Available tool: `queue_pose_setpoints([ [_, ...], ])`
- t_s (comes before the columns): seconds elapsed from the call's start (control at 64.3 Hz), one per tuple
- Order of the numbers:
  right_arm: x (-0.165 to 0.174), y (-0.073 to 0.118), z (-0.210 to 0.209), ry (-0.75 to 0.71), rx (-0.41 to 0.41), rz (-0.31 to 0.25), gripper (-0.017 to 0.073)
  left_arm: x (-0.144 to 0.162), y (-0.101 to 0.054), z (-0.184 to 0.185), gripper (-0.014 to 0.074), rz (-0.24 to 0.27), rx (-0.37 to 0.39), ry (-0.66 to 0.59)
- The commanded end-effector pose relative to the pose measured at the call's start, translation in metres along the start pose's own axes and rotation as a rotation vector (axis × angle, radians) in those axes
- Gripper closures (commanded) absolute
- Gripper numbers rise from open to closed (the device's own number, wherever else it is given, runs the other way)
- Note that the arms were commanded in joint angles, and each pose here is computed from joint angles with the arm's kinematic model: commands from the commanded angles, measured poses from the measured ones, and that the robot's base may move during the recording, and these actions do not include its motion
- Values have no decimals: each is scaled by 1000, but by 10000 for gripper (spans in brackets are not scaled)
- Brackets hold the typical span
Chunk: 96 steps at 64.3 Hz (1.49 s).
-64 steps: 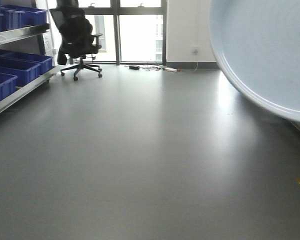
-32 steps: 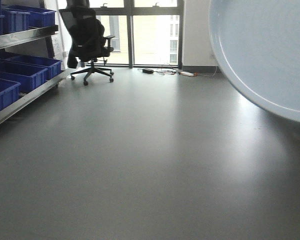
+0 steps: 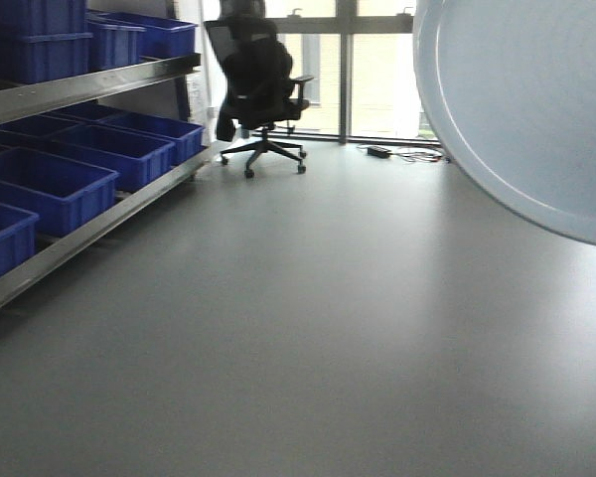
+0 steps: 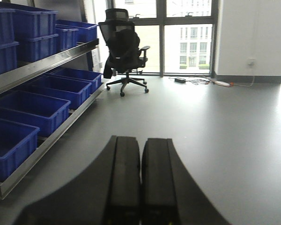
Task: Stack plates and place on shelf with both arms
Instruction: 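Drive the base to the bin shelf holding the plates in the right gripper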
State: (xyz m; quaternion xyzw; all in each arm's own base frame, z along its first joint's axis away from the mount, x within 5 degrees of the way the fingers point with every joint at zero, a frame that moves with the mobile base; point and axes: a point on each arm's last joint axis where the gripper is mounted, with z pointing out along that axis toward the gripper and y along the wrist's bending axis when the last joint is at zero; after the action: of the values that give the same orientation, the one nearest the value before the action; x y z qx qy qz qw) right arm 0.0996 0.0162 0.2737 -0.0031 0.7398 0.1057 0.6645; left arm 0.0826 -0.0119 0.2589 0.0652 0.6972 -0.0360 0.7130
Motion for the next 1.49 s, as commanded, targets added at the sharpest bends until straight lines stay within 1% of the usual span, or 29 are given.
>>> queue_pose_setpoints([
  [0.0,-19,0,0,-127,8,0,529,-17,2,1,512,-11,-15,-103],
  [1.478,-19,0,0,-126,8,0,529,-17,2,1,512,-11,-15,-103],
])
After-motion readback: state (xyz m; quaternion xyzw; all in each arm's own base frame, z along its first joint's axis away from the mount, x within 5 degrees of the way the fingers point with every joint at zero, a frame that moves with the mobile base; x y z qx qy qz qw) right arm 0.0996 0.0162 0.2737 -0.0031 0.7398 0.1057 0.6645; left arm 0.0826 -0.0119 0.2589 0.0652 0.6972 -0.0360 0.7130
